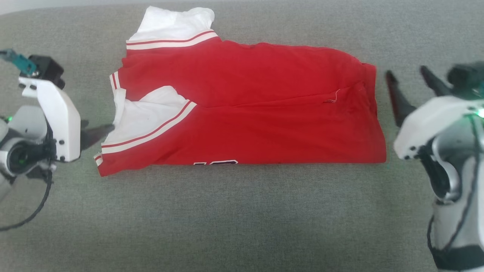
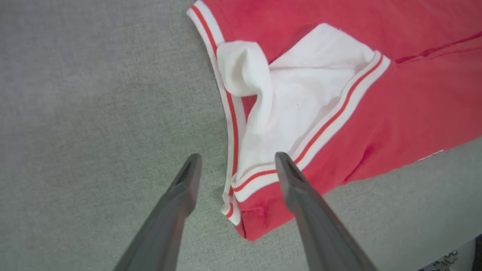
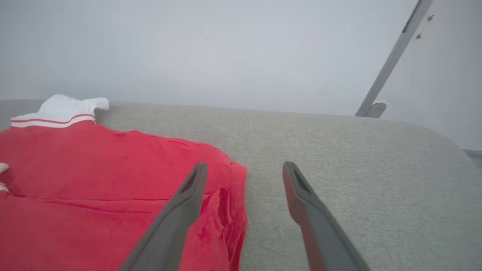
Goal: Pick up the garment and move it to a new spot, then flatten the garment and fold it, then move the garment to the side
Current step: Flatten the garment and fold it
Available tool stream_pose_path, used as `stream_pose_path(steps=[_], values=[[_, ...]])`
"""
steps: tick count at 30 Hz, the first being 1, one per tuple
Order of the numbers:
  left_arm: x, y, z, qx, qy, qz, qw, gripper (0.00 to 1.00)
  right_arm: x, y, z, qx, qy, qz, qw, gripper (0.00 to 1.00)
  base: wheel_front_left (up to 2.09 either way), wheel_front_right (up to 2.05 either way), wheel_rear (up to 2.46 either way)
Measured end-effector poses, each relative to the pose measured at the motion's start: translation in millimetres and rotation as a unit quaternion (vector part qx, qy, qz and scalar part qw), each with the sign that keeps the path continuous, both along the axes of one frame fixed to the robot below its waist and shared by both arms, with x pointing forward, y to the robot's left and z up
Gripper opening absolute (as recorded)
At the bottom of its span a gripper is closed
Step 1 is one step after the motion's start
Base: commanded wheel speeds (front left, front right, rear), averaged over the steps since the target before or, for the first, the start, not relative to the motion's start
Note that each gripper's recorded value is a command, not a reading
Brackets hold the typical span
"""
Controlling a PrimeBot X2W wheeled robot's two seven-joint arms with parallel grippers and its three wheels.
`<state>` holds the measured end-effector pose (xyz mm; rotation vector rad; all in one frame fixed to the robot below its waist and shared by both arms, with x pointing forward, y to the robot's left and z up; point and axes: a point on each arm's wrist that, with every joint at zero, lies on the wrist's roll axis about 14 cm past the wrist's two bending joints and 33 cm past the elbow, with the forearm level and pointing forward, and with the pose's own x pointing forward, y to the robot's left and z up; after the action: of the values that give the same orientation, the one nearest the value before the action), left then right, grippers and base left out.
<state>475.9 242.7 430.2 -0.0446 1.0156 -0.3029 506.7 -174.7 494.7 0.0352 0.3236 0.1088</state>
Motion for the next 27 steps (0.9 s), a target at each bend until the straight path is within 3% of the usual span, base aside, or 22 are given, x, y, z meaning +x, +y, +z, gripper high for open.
stream_pose_path(steps=[10, 24, 27], values=[[-23.1, -10.8, -19.0, -0.008, 0.041, -0.004, 0.999, 1.00, -29.9, -32.0, -1.4, 0.015, -0.026, -0.056, 0.998, 1.00, 0.00, 0.00, 0.00], [-31.7, -5.1, -58.7, -0.027, 0.092, 0.031, 0.995, 1.00, -52.7, -45.1, -40.8, 0.053, 0.030, -0.079, 0.995, 1.00, 0.00, 0.00, 0.00], [-33.2, -3.5, -63.9, -0.029, 0.100, 0.036, 0.994, 1.00, -59.2, -36.3, -59.2, 0.057, 0.077, -0.067, 0.993, 1.00, 0.00, 0.00, 0.00]])
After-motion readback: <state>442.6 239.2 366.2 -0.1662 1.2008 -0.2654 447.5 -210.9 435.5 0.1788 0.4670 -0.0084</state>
